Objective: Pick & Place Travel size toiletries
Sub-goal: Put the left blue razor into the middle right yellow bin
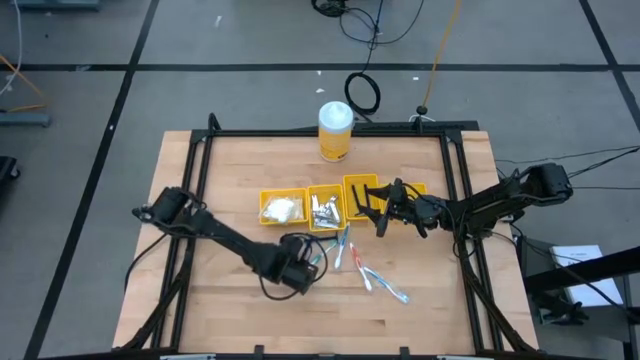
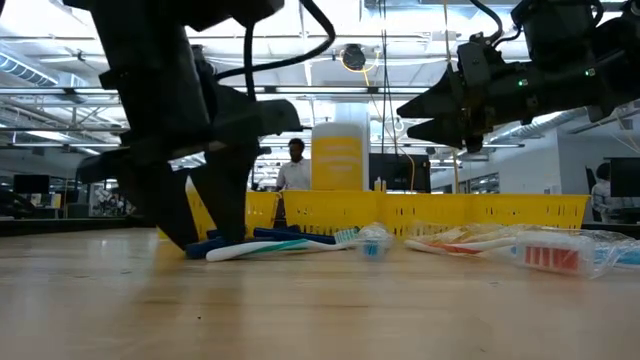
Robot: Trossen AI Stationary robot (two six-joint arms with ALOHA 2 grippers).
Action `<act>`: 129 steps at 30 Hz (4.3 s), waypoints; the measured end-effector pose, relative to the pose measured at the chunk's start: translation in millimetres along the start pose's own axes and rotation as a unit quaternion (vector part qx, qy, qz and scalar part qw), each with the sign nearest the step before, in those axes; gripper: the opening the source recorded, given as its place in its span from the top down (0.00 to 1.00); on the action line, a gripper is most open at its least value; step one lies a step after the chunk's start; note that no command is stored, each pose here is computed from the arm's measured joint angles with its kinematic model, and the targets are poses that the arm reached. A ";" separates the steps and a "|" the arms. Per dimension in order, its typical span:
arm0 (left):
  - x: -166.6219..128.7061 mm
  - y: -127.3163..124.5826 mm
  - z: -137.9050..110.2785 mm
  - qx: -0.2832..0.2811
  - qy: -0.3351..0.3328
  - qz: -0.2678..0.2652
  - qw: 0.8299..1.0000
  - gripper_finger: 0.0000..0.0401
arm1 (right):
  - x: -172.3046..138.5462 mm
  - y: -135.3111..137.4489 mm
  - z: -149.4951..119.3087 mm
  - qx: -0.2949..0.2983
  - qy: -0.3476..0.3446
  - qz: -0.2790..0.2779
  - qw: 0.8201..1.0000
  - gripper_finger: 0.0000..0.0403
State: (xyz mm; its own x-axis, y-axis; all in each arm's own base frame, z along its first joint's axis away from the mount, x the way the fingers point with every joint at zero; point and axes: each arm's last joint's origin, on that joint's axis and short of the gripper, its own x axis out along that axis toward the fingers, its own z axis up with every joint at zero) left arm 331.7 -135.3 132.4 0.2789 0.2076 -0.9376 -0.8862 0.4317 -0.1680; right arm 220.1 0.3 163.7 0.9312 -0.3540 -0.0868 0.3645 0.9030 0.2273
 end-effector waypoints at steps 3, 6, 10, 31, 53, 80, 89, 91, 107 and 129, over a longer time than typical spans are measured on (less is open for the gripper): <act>3.9 0.3 2.8 -0.001 0.005 0.007 1.000 0.44 | 0.0 -0.1 -0.3 -0.001 0.001 0.000 1.000 0.31; 4.3 0.9 2.5 0.004 0.011 0.010 1.000 0.44 | 0.0 -0.1 -0.4 -0.001 0.002 -0.001 1.000 0.31; 1.9 2.9 -0.6 0.021 0.026 0.016 0.999 0.44 | 0.0 -0.2 -0.9 -0.002 0.005 -0.001 1.000 0.31; -24.9 12.6 0.7 0.010 -0.025 0.031 0.999 0.44 | -0.1 -0.5 -1.8 0.000 0.008 -0.001 1.000 0.31; 3.5 11.7 1.6 0.024 0.021 0.064 0.997 0.44 | -0.1 -0.6 -2.0 0.000 0.009 -0.002 1.000 0.31; 0.1 15.2 -13.3 0.016 0.028 0.080 0.996 0.45 | -0.1 -0.6 -2.0 0.005 0.009 -0.002 1.000 0.31; 0.4 15.4 -13.3 0.003 0.038 0.081 0.996 0.76 | -0.1 -0.6 -2.0 0.005 0.009 -0.002 1.000 0.31; 0.5 15.0 -13.2 0.012 0.041 0.078 0.996 0.87 | -0.1 -0.6 -2.0 0.005 0.009 -0.002 1.000 0.31; -53.3 1.8 -37.0 0.136 -0.015 -0.011 0.991 0.98 | -0.1 -0.6 -2.1 0.003 0.010 -0.001 1.000 0.31; -117.9 -70.8 27.7 0.315 -0.400 -0.202 0.837 0.98 | -11.6 67.9 28.3 -0.053 -0.079 0.217 0.971 0.31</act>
State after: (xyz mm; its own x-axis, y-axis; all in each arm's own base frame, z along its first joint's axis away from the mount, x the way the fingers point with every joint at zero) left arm 371.8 -166.0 263.2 0.8898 0.3458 -0.2978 -0.3599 0.9330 0.0081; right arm 234.0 58.8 207.6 0.9884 0.0405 0.1466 -0.0564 0.9927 0.1064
